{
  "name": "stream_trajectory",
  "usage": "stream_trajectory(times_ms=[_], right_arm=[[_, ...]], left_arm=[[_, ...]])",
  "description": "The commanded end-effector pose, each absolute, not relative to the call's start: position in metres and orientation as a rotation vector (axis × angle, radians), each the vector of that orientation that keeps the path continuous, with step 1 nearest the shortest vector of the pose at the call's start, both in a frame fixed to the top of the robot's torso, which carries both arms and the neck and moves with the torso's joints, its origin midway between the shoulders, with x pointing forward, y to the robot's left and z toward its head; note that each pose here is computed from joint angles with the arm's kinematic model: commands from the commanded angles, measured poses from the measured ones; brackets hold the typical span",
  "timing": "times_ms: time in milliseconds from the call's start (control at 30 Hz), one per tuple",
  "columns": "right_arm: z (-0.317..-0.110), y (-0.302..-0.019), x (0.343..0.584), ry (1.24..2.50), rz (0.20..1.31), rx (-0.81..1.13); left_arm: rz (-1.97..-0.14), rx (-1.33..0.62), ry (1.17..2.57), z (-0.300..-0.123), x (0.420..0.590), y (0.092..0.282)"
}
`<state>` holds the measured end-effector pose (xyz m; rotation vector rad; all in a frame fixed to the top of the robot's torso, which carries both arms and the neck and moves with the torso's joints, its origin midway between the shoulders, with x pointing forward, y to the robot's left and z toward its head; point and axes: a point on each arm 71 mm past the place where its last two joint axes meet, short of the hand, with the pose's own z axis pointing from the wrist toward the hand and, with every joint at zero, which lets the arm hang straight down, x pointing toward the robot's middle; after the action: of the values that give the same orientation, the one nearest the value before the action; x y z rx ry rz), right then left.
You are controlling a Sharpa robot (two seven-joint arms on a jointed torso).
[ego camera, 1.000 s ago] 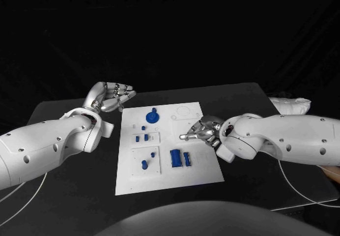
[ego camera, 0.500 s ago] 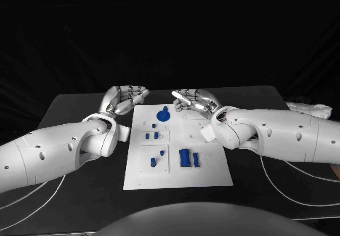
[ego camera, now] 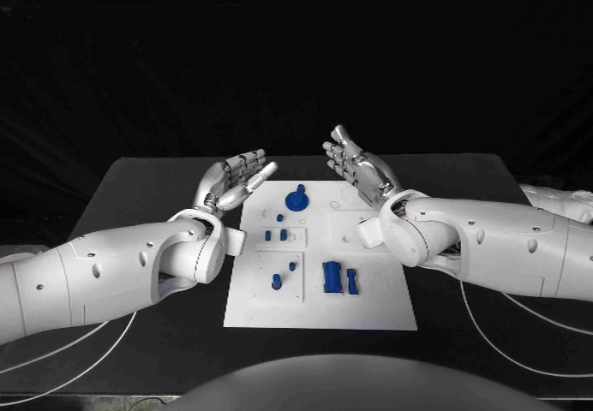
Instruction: Assemble the parts on the task board
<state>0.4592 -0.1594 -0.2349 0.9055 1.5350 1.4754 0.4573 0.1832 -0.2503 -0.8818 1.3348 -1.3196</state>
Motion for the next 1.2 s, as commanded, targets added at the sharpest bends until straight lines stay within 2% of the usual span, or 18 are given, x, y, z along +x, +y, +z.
stream_trajectory(times_ms=[33,367,500,1200], right_arm=[[-0.234,-0.161,0.459,1.508,1.455,0.932],[-0.227,-0.183,0.462,1.291,1.298,1.137],[-0.225,-0.189,0.462,1.240,1.251,1.187],[-0.224,-0.192,0.462,1.218,1.229,1.209]], left_arm=[[-1.308,-0.921,1.322,-0.247,0.458,0.183],[-1.238,-1.177,1.229,-0.227,0.461,0.191],[-1.229,-1.208,1.218,-0.224,0.462,0.192],[-1.229,-1.209,1.218,-0.224,0.462,0.192]])
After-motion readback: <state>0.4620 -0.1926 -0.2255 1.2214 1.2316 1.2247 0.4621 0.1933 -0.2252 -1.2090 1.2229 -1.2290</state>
